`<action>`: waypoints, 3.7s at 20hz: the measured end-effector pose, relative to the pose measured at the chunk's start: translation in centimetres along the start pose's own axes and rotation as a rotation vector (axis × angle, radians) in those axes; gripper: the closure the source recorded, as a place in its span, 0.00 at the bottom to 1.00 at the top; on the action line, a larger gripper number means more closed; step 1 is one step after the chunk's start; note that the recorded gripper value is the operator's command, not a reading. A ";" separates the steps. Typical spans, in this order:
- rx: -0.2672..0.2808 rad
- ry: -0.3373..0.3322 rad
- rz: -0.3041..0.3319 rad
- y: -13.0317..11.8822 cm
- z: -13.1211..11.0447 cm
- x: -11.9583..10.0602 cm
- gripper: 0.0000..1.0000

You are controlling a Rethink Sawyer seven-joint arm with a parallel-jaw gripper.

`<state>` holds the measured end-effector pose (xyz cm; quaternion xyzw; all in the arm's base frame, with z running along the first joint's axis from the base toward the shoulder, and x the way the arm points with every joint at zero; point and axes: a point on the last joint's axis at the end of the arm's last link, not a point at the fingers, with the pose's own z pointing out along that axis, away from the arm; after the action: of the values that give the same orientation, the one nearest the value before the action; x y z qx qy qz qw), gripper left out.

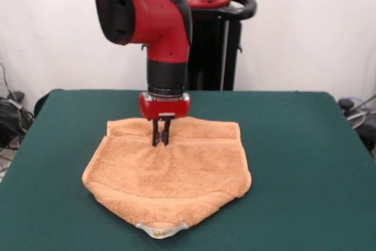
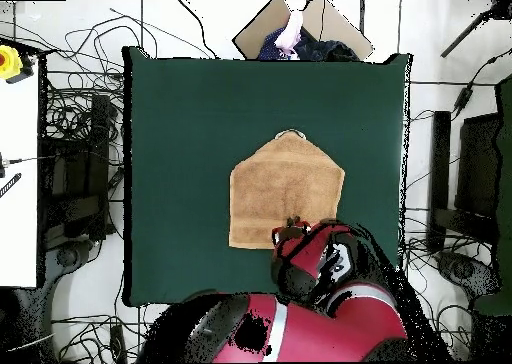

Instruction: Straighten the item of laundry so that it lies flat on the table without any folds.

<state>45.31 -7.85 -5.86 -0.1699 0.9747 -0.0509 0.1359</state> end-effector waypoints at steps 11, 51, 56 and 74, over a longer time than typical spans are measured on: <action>-0.042 -0.033 0.098 -0.7 -0.2 0.6 1.00; -0.043 0.056 0.032 2.9 -2.8 6.8 1.00; -0.046 0.053 0.031 2.9 -2.8 7.0 1.00; -0.066 0.124 0.132 2.7 -4.6 10.3 1.00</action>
<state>33.82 -8.65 -4.46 -0.1064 0.9914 -0.0201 0.0728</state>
